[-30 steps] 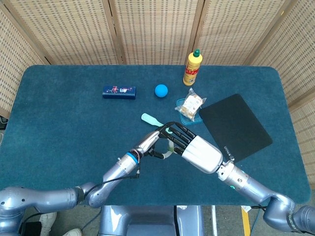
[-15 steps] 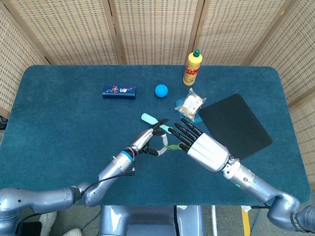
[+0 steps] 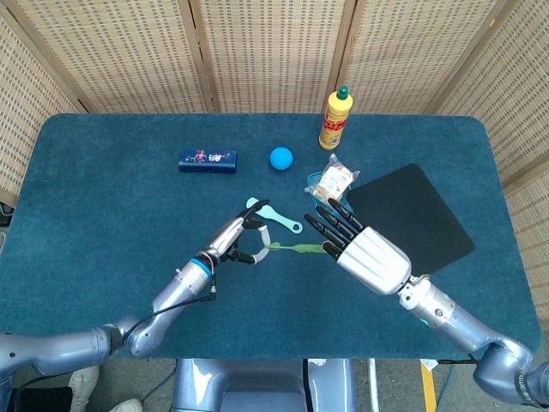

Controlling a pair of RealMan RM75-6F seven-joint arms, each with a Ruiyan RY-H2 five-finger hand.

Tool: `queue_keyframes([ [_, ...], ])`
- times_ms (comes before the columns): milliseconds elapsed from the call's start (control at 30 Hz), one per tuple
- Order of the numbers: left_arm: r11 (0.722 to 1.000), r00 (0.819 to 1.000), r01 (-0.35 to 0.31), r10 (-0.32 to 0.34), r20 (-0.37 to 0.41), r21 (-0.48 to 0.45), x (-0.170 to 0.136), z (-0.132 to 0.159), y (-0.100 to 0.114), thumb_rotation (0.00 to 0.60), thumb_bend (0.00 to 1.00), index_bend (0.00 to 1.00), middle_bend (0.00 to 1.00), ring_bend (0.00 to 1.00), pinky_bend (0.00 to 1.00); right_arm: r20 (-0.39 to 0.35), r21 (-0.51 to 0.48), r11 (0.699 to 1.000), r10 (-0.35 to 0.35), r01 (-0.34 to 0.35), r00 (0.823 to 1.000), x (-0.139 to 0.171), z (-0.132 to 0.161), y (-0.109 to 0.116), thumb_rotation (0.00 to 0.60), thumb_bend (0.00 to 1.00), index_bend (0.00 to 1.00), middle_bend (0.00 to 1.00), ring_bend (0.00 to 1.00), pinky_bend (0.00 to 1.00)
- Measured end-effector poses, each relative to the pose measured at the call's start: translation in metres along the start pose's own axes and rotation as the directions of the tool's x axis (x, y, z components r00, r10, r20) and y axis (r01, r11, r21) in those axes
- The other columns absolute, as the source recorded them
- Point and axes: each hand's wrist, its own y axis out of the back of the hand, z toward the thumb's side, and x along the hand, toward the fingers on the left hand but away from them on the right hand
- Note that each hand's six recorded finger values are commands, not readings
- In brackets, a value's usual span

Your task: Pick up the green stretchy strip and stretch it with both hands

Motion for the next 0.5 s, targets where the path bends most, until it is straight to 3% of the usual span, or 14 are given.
queue_keyframes([
  [500, 0.995, 0.994, -0.088, 0.09, -0.056, 0.044, -0.03, -0.035, 0.054, 0.6, 0.53, 0.84, 0.0, 0.0, 0.0, 0.059, 0.052, 0.999, -0.002, -0.001, 0.998, 0.012, -0.019, 0.006, 0.6, 0.69, 0.84, 0.14, 0.0, 0.0],
])
